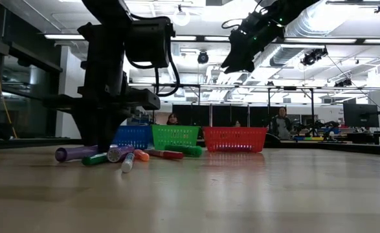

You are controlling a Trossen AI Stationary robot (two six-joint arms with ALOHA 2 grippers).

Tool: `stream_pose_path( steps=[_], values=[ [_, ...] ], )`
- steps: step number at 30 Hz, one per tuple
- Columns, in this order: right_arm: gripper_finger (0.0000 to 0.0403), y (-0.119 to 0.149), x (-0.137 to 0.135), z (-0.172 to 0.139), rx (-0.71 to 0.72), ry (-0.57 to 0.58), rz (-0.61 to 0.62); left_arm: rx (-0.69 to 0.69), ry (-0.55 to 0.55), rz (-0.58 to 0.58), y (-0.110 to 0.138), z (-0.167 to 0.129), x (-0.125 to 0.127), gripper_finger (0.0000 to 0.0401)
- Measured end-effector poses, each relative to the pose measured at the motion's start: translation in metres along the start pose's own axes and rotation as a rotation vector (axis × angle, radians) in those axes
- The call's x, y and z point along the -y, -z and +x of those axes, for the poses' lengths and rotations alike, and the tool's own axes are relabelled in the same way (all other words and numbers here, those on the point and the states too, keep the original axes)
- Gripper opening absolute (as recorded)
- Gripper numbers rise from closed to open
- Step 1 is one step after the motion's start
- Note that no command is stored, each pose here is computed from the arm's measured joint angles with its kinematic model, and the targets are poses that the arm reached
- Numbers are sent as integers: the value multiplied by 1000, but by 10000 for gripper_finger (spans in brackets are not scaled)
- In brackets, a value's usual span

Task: Pick & Place Markers
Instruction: Put the left purple highlighter into the green bin

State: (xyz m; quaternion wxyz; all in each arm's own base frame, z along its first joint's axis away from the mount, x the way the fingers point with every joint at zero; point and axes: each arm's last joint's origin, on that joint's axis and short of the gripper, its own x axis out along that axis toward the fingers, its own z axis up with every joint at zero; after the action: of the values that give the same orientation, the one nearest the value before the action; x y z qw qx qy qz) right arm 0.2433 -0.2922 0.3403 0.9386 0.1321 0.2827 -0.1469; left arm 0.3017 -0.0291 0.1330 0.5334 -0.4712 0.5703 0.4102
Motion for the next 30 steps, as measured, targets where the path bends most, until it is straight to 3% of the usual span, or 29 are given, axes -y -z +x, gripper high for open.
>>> stream_pose_path(
  steps=[6, 9, 17, 18, 20, 30],
  values=[
    [194, 0, 0, 0, 0, 0, -7, 55, -12, -18, -1, -22, -14, 59],
    [194, 0, 0, 0, 0, 0, -9, 104, 73, -22, -2, -43, -14, 59],
    [194, 0, 0, 0, -1, -1, -19, 245, 127, -18, -11, -83, -15, 59],
    [194, 0, 0, 0, -1, -1, -19, 258, 120, -9, -14, -91, -17, 59],
    [194, 0, 0, 0, -1, -1, -19, 302, 204, 5, -24, -108, -7, 59],
    [194, 1, 0, 0, -7, -2, -20, 458, 237, 52, -77, -149, -10, 59]
  ],
)
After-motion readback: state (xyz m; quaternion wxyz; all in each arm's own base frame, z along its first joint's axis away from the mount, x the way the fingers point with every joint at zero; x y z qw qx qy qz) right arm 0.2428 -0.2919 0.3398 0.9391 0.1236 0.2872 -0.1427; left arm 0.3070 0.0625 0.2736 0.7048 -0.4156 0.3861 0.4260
